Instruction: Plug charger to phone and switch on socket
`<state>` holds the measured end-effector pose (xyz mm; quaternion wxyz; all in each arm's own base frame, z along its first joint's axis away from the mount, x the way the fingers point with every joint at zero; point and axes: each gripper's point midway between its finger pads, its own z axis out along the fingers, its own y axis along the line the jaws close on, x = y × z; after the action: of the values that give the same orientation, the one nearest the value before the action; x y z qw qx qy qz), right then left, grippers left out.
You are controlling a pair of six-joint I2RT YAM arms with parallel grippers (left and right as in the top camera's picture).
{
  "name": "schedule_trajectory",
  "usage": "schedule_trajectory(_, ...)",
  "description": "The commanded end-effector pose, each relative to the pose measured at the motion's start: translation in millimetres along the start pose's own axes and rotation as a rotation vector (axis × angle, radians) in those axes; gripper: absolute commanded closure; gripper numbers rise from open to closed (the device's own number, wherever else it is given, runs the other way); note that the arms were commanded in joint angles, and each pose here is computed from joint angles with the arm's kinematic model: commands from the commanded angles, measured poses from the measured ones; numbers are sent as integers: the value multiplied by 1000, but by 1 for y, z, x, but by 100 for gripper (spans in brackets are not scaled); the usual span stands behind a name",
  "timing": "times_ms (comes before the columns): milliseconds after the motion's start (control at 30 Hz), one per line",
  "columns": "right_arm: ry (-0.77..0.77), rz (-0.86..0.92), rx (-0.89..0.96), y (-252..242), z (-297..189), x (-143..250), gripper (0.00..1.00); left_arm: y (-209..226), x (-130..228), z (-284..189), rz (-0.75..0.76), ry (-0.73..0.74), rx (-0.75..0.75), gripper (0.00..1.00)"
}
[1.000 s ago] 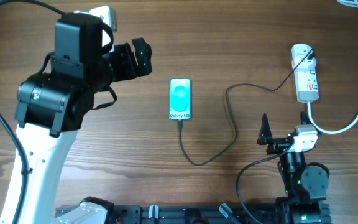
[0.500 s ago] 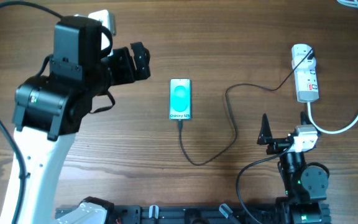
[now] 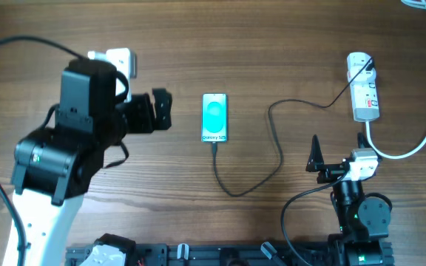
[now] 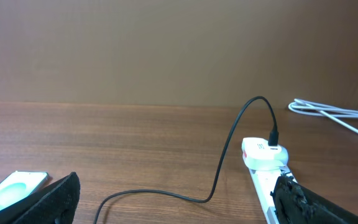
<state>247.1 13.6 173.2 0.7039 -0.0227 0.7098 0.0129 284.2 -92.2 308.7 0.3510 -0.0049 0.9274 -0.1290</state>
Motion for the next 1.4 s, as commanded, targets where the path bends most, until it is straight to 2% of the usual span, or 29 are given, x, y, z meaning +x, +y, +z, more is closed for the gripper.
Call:
schedule_trajectory(0,-16,-12,-12,2,-1,-3,0,17,18,-13,-4,-1,-19,0)
schedule_trajectory(133,-16,-12,-12,2,-1,-3,0,33,29,-24,-26,-29,-47,0)
schedule_trajectory(233,-16,-12,-12,2,-1,-3,0,40,45,-24,77,-50,-45,0)
schedule_trajectory(300,-16,-12,-12,2,-1,-3,0,40,50,-20,128,-99,-28,0)
schedule_trajectory(633,-16,-13,-12,2,-1,-3,0,47,76,2,162,-390,35,0)
schedule_trajectory(1067,-16,-12,-12,2,-1,-3,0,78,113,37,53,-541,14,0)
schedule_trajectory(1367,-16,-13,-12,2,-1,-3,0,77,111,40,80,-687,55,0)
